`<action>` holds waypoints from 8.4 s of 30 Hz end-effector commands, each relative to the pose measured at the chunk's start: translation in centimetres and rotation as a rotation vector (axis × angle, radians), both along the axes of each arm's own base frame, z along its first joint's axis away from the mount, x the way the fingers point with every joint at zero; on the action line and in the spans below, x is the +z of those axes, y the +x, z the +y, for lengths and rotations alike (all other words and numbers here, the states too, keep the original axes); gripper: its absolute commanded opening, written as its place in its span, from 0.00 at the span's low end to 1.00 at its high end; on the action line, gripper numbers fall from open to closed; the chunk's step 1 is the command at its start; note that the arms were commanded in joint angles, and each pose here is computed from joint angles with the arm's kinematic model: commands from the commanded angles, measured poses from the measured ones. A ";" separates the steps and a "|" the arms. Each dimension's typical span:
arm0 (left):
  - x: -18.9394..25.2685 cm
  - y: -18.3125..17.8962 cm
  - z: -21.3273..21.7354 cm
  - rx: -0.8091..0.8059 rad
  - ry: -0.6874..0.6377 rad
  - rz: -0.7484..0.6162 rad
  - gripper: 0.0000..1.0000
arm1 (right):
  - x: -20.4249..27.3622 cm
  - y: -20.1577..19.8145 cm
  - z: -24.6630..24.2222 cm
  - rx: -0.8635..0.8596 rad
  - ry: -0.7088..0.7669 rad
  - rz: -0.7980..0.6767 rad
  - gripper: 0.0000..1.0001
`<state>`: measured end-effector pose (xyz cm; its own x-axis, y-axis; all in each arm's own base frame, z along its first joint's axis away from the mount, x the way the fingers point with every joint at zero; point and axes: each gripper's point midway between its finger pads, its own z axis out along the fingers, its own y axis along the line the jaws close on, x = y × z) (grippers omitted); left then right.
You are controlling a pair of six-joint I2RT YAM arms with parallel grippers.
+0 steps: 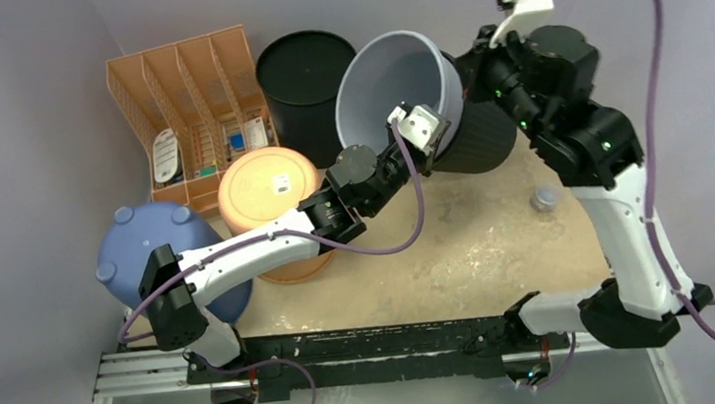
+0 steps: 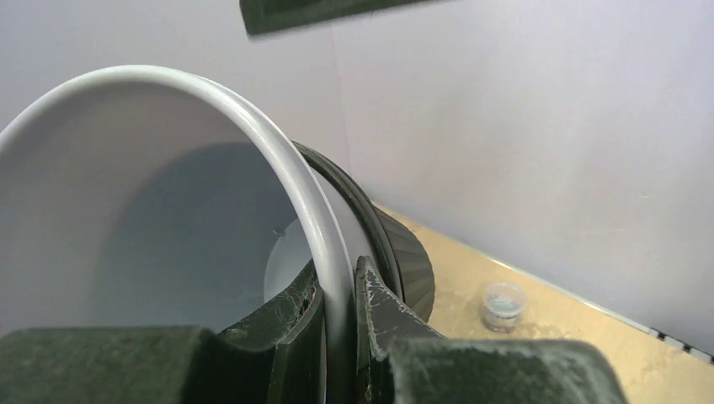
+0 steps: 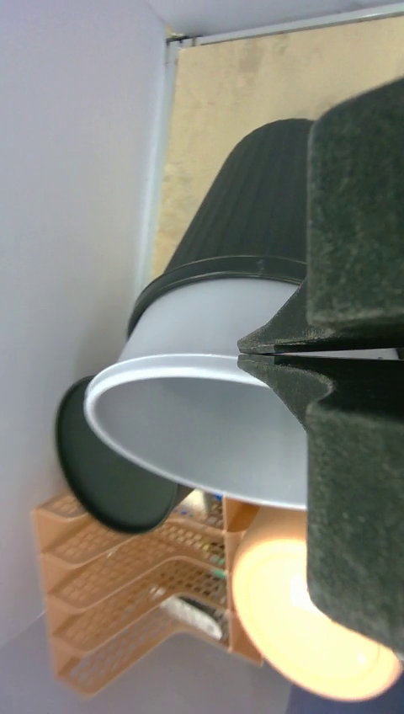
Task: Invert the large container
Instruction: Adjust the container in the container.
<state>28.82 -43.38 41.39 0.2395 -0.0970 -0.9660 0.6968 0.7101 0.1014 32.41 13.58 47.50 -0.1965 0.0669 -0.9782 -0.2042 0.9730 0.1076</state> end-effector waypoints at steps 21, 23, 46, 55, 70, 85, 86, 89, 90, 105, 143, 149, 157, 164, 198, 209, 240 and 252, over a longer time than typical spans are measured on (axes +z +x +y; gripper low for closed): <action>16.5 -2.9 7.2 0.039 -0.426 -0.146 0.00 | -1.4 -1.6 -3.4 -0.082 0.041 0.013 0.03; 16.1 -1.7 8.2 0.116 -0.472 -0.066 0.00 | -1.2 -2.6 -3.3 -0.076 0.109 0.009 0.19; 11.3 3.3 8.4 0.416 -0.628 0.237 0.00 | -7.8 -0.5 2.4 0.038 0.192 0.198 0.59; 10.7 4.3 6.5 0.417 -0.633 0.287 0.00 | -6.9 -1.0 2.3 0.024 0.223 0.187 0.55; 14.5 2.0 4.6 0.231 -0.726 0.402 0.00 | -21.0 1.3 -2.4 -0.327 0.029 0.456 0.41; 20.5 -1.2 7.4 0.000 -0.882 0.464 0.00 | -25.3 1.7 -3.9 -0.343 0.060 0.493 0.35; 20.7 -1.4 7.7 -0.005 -0.888 0.460 0.00 | -25.5 1.6 -4.0 -0.348 0.055 0.496 0.35; 21.5 -1.8 8.3 -0.027 -0.909 0.451 0.00 | -26.6 1.3 -4.7 -0.371 0.042 0.513 0.35; 21.6 -2.0 8.4 -0.033 -0.912 0.451 0.00 | -27.1 1.2 -4.9 -0.377 0.040 0.521 0.35; 21.7 -2.7 10.4 -0.034 -0.933 0.420 0.00 | -27.9 -2.0 -6.7 -0.427 0.051 0.552 0.37; 10.0 -3.4 1.5 -0.180 -0.035 0.163 0.00 | 0.0 -3.0 -7.4 -0.289 0.306 -0.046 0.74; 8.2 -4.8 -0.6 -0.296 0.113 0.138 0.00 | -0.3 -3.6 -7.8 -0.301 0.298 -0.036 0.75; 10.6 -4.7 -0.3 -0.269 0.051 0.089 0.00 | -2.2 -3.8 -7.5 -0.292 0.275 0.026 0.73; 12.2 -1.9 1.4 -0.099 -0.140 0.154 0.00 | -5.4 -5.3 -8.1 -0.326 0.282 0.107 0.63; 11.0 3.8 3.6 0.111 -0.644 0.446 0.00 | -10.5 -4.9 -6.1 -0.297 0.315 0.259 0.85; 11.2 -1.5 0.7 -0.196 -0.194 0.166 0.00 | -0.4 -6.1 -6.6 -0.218 0.445 -0.025 0.81; 8.0 -6.5 -1.1 -0.459 0.170 -0.026 0.00 | -9.7 -0.1 -4.9 -0.260 0.017 0.432 0.48; 7.5 -6.4 -0.2 -0.431 0.254 -0.076 0.00 | -10.7 -0.2 -5.4 -0.287 -0.001 0.451 0.62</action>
<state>22.87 -45.78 40.17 0.0892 0.1851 -0.9787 0.9535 0.2680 0.1376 33.23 8.72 39.83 -0.4710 0.2277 -0.8522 0.1114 0.9737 0.1985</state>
